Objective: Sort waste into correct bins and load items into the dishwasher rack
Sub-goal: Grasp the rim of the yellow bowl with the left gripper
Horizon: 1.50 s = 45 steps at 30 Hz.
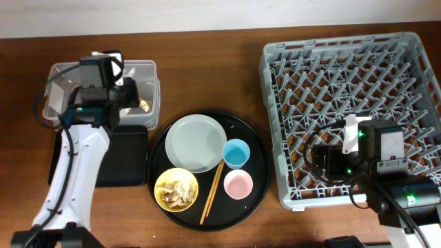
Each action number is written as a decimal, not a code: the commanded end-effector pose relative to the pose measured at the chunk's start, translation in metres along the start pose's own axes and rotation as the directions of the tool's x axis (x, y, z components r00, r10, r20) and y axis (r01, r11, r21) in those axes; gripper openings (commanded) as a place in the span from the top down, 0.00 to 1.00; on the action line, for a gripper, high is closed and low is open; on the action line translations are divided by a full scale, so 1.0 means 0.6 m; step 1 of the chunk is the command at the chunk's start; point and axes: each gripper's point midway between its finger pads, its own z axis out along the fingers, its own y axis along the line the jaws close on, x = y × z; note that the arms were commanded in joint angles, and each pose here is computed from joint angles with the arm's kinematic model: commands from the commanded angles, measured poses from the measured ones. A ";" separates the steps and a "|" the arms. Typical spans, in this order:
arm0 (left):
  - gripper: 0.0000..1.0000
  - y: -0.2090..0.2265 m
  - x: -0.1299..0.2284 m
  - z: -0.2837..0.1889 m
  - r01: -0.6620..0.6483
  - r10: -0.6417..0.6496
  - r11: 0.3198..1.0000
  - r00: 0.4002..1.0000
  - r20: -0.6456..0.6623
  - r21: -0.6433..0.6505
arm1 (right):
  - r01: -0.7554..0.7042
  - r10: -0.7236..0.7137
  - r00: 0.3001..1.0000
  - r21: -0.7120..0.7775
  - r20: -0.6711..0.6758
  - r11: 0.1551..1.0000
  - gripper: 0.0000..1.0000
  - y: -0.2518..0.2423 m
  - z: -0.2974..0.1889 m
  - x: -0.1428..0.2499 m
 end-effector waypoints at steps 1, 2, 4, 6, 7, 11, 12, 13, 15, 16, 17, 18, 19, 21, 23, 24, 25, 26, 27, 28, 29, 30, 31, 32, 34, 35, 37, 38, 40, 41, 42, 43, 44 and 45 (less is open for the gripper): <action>0.41 0.016 0.005 0.014 0.009 -0.009 1.000 1.000 -0.017 -0.016 | -0.010 0.010 1.000 -0.002 0.022 1.000 0.01 0.000 -0.009 -0.010; 0.33 0.008 0.004 0.011 0.006 -0.006 1.000 1.000 -0.015 0.005 | -0.010 0.010 1.000 -0.002 0.022 1.000 0.01 0.000 -0.009 -0.010; 0.32 -0.020 0.015 -0.006 -0.008 0.011 0.998 0.999 -0.039 0.064 | -0.010 0.010 1.000 -0.002 0.021 1.000 0.01 0.000 -0.009 -0.009; 0.34 -0.079 0.053 -0.031 -0.019 0.046 0.977 0.991 -0.124 0.211 | -0.010 0.010 1.000 -0.001 0.022 1.000 0.01 0.000 -0.009 -0.010; 0.34 -0.106 0.079 -0.042 -0.003 0.055 0.962 0.981 -0.186 0.272 | -0.010 0.010 1.000 -0.002 0.022 1.000 0.01 0.000 -0.009 -0.010; 0.34 -0.200 0.235 -0.091 0.020 0.181 0.926 0.853 -0.490 0.376 | -0.010 0.010 1.000 -0.002 0.022 1.000 0.01 0.000 -0.009 -0.010; 0.34 -0.220 0.272 -0.100 0.006 0.222 0.920 0.814 -0.536 0.391 | -0.010 0.010 1.000 -0.002 0.022 1.000 0.01 0.000 -0.009 -0.010; 0.36 -0.232 0.296 -0.105 -0.015 0.260 0.913 0.791 -0.554 0.407 | -0.010 0.010 1.000 -0.002 0.021 1.000 0.01 0.000 -0.009 -0.009; 0.37 -0.253 0.364 -0.116 -0.008 0.273 0.919 0.731 -0.625 0.393 | -0.010 0.010 1.000 -0.002 0.021 1.000 0.01 0.000 -0.009 -0.009; 0.37 -0.253 0.379 -0.117 -0.001 0.262 0.927 0.718 -0.645 0.376 | -0.010 0.010 1.000 -0.002 0.021 1.000 0.01 0.000 -0.009 -0.009; 0.38 -0.246 0.399 -0.112 0.008 0.224 0.946 0.708 -0.670 0.324 | -0.010 0.010 1.000 -0.002 0.019 1.000 0.01 0.000 -0.009 -0.009; 0.41 -0.241 0.419 -0.105 0.035 0.174 0.960 0.700 -0.692 0.276 | -0.010 0.010 1.000 -0.002 0.018 1.000 0.01 0.000 -0.009 -0.008; 0.43 -0.239 0.429 -0.102 0.063 0.133 0.968 0.693 -0.708 0.244 | -0.010 0.010 1.000 -0.002 0.017 1.000 0.01 0.000 -0.009 -0.008; 0.45 -0.235 0.447 -0.093 0.081 0.108 0.971 0.692 -0.714 0.225 | -0.010 0.010 1.000 -0.002 0.017 1.000 0.01 0.000 -0.009 -0.008; 0.51 -0.239 0.452 -0.080 0.087 0.107 0.967 0.713 -0.693 0.239 | -0.010 0.010 1.000 -0.002 0.017 1.000 0.01 0.000 -0.009 -0.008; 0.54 -0.241 0.453 -0.074 0.093 0.101 0.966 0.722 -0.685 0.241 | -0.010 0.010 1.000 -0.002 0.017 1.000 0.01 0.000 -0.009 -0.008; 0.54 -0.241 0.455 -0.070 0.102 0.088 0.967 0.727 -0.680 0.234 | -0.010 0.010 1.000 -0.002 0.017 1.000 0.01 0.000 -0.009 -0.008; 0.55 -0.240 0.457 -0.066 0.098 0.087 0.968 0.733 -0.675 0.231 | -0.010 0.010 1.000 -0.002 0.017 1.000 0.01 0.000 -0.009 -0.008; 0.56 -0.237 0.459 -0.063 0.093 0.084 0.970 0.736 -0.672 0.223 | -0.010 0.010 1.000 -0.002 0.017 1.000 0.01 0.000 -0.009 -0.008; 0.56 -0.227 0.462 -0.059 0.093 0.057 0.978 0.739 -0.672 0.185 | -0.010 0.010 1.000 -0.002 0.017 1.000 0.01 0.000 -0.009 -0.008; 0.58 -0.225 0.465 -0.058 0.099 0.044 0.980 0.737 -0.674 0.172 | -0.010 0.010 1.000 -0.002 0.017 1.000 0.01 0.000 -0.009 -0.008; 0.63 -0.225 0.466 -0.057 0.103 0.039 0.980 0.738 -0.673 0.170 | -0.010 0.010 1.000 -0.002 0.017 1.000 0.01 0.000 -0.009 -0.008; 0.65 -0.228 0.462 -0.054 0.106 0.039 0.979 0.746 -0.665 0.176 | -0.010 0.010 1.000 -0.002 0.018 1.000 0.01 0.000 -0.009 -0.008; 0.70 -0.230 0.459 -0.051 0.109 0.038 0.977 0.754 -0.656 0.181 | -0.010 0.010 1.000 -0.002 0.017 1.000 0.01 0.000 -0.009 -0.008; 0.80 -0.232 0.456 -0.049 0.111 0.037 0.976 0.759 -0.650 0.186 | -0.010 0.010 1.000 -0.002 0.017 1.000 0.01 0.000 -0.009 -0.008; 0.86 -0.232 0.456 -0.049 0.111 0.037 0.976 0.759 -0.650 0.185 | -0.010 0.010 1.000 -0.002 0.017 1.000 0.01 0.000 -0.009 -0.008; 0.94 -0.232 0.456 -0.050 0.111 0.037 0.976 0.759 -0.650 0.185 | -0.010 0.010 1.000 -0.002 0.017 1.000 0.01 0.000 -0.009 -0.008; 0.96 -0.232 0.457 -0.050 0.111 0.038 0.976 0.758 -0.651 0.185 | -0.010 0.010 1.000 -0.002 0.017 1.000 0.01 0.000 -0.009 -0.008; 0.99 -0.230 0.459 -0.052 0.109 0.038 0.977 0.753 -0.657 0.181 | -0.010 0.010 1.000 -0.002 0.017 1.000 0.01 0.000 -0.009 -0.008; 0.99 -0.229 0.461 -0.053 0.107 0.038 0.978 0.749 -0.661 0.178 | -0.010 0.010 1.000 -0.002 0.017 1.000 0.01 0.000 -0.009 -0.008; 1.00 -0.228 0.462 -0.053 0.106 0.039 0.978 0.748 -0.663 0.177 | -0.010 0.010 1.000 -0.002 0.017 1.000 0.01 0.000 -0.009 -0.008; 1.00 -0.228 0.462 -0.053 0.106 0.038 0.979 0.748 -0.663 0.177 | -0.010 0.010 1.000 -0.002 0.017 1.000 0.01 0.000 -0.009 -0.008; 0.99 -0.228 0.462 -0.053 0.106 0.038 0.979 0.748 -0.662 0.177 | -0.010 0.010 1.000 -0.002 0.017 1.000 0.01 0.000 -0.009 -0.008; 0.99 -0.228 0.461 -0.053 0.106 0.038 0.979 0.749 -0.661 0.177 | -0.010 0.010 1.000 -0.001 0.014 1.000 0.01 0.000 -0.009 -0.007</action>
